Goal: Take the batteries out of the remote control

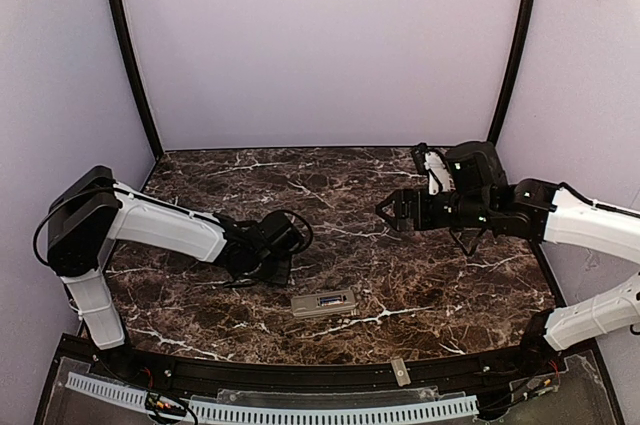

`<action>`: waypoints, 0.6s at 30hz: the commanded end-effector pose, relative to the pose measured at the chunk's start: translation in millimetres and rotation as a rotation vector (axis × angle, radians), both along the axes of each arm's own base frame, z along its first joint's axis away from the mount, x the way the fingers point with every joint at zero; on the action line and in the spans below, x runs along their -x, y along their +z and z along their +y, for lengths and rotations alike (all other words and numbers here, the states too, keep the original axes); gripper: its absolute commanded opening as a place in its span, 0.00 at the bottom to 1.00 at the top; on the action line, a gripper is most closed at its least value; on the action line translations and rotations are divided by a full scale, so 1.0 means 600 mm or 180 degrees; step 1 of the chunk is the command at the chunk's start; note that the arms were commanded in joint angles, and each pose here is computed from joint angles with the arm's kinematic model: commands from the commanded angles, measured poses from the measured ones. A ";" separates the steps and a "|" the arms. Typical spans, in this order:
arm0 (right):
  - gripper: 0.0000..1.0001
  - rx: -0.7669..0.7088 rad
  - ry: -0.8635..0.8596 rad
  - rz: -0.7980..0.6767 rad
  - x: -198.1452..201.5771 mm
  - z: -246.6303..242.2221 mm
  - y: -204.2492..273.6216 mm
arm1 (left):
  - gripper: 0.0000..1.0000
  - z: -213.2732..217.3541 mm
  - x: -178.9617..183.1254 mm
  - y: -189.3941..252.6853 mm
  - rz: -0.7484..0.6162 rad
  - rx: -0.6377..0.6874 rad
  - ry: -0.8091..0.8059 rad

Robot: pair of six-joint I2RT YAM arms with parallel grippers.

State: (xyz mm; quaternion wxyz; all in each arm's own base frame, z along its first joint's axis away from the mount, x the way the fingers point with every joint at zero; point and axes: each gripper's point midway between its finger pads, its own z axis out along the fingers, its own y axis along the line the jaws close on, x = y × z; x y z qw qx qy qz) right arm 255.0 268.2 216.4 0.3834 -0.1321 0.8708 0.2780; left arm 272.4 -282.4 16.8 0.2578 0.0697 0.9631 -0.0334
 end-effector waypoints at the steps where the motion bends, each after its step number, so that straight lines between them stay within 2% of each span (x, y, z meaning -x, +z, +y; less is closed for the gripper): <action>1: 0.97 -0.0065 -0.0018 -0.0008 -0.006 0.003 0.016 | 0.04 0.036 0.041 -0.048 0.0382 -0.0206 -0.0130; 4: 0.97 -0.0074 -0.0012 0.0008 -0.005 0.004 0.017 | 0.01 0.029 0.040 -0.043 0.0353 -0.0147 -0.0208; 8: 0.97 -0.0100 -0.0006 0.0020 -0.003 0.005 0.023 | 0.00 0.022 0.033 -0.023 0.0218 -0.0102 -0.0360; 18: 0.98 -0.0301 0.0274 0.0358 0.027 0.025 0.029 | 0.00 -0.023 0.022 0.082 -0.0419 0.0126 -0.1146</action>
